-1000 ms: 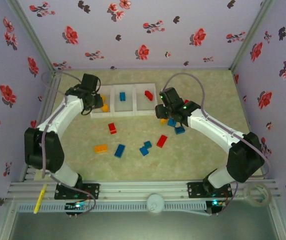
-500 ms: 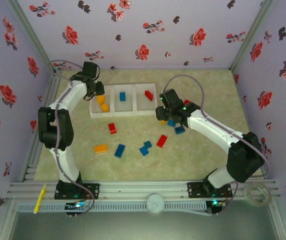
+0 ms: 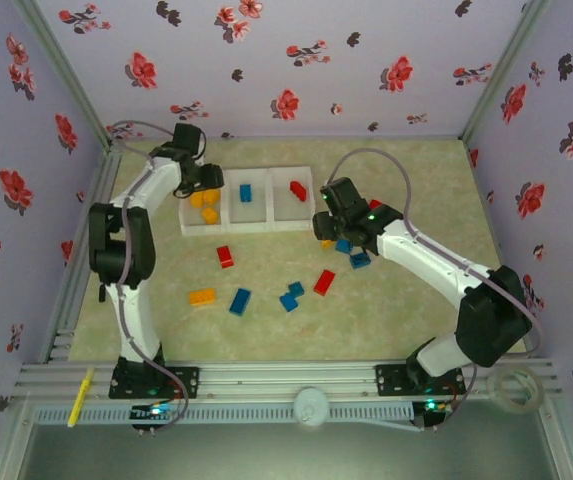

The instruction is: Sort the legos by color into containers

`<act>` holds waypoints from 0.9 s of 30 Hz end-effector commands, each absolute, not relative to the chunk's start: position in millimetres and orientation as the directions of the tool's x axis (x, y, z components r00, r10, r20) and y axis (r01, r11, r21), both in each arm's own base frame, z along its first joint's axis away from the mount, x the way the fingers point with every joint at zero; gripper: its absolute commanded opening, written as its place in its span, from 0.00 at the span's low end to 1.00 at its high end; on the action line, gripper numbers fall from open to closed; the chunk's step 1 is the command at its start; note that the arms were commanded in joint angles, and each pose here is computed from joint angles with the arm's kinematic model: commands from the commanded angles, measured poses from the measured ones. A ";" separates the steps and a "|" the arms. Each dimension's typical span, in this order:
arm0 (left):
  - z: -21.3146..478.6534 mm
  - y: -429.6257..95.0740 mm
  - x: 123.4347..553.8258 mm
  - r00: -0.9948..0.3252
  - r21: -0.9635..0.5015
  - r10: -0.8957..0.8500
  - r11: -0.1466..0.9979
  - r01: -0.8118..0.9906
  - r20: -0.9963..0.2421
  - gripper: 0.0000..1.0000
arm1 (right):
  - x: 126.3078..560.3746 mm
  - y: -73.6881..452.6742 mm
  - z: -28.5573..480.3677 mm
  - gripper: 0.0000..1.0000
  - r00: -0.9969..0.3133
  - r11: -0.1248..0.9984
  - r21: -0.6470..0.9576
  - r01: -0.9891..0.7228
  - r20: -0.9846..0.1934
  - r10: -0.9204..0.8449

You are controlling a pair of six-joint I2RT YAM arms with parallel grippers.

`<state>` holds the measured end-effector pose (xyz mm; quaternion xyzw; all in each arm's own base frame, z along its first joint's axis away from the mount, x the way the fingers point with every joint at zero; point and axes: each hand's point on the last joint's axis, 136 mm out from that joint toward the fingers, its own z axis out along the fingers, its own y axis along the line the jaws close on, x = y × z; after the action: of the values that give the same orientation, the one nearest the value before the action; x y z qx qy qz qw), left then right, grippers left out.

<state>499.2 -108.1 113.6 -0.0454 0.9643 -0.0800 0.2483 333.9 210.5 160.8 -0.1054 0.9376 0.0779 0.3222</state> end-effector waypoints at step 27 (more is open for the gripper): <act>242.0 -165.0 299.7 -0.649 -0.314 0.004 0.873 0.373 -0.761 0.69 | 324.0 147.2 124.1 0.52 -0.839 0.996 0.033 -0.081 -0.542 -0.051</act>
<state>302.4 -151.7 227.3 0.0741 0.9005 -0.1940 0.3820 331.1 157.4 125.7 -0.0566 0.9565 0.0339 0.2840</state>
